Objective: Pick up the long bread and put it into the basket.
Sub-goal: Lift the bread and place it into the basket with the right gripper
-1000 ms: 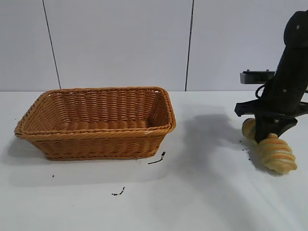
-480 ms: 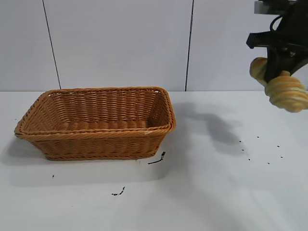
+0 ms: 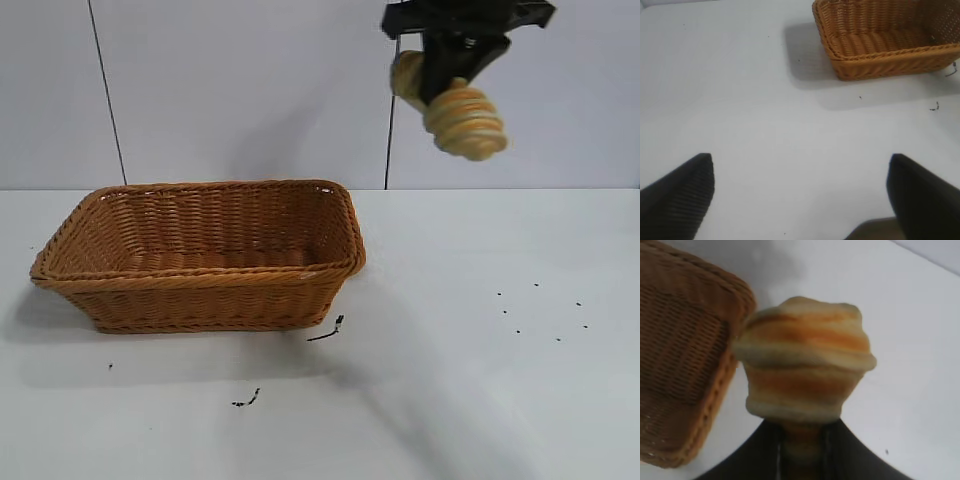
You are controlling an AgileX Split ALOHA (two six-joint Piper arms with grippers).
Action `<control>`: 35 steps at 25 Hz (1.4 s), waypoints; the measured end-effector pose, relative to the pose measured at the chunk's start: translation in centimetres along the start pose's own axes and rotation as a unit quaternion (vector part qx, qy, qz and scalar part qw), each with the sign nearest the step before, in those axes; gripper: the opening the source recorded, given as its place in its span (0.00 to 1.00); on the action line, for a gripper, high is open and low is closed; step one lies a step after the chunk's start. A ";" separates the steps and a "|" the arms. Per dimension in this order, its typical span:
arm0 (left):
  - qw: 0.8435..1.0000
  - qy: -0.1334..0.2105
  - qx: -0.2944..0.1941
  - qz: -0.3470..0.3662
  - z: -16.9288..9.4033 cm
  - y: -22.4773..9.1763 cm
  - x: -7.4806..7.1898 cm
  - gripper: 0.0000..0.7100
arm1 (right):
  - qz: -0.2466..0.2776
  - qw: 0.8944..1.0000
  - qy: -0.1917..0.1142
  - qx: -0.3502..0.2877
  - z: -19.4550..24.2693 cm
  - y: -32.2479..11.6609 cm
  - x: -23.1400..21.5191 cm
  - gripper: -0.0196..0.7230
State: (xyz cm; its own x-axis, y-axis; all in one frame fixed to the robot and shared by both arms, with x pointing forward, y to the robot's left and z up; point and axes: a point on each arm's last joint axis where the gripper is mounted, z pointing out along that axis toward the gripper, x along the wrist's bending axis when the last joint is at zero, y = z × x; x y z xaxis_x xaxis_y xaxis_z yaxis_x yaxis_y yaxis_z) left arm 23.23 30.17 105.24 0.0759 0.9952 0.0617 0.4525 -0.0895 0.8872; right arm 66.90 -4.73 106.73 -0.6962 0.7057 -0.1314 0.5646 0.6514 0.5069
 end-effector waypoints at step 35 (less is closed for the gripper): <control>1.000 0.000 0.000 0.000 0.0 0.0 0.0 0.98 | -0.349 0.935 0.049 -0.041 13.9 -0.6 8.6 0.85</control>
State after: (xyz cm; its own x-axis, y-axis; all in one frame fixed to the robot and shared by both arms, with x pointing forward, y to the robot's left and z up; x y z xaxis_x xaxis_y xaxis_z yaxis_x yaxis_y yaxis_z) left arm 23.23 30.17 105.24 0.0759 0.9952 0.0617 0.4525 -0.0895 0.8872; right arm 66.73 4.77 93.49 -0.9220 0.0853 -0.3776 -0.0756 0.9169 0.3918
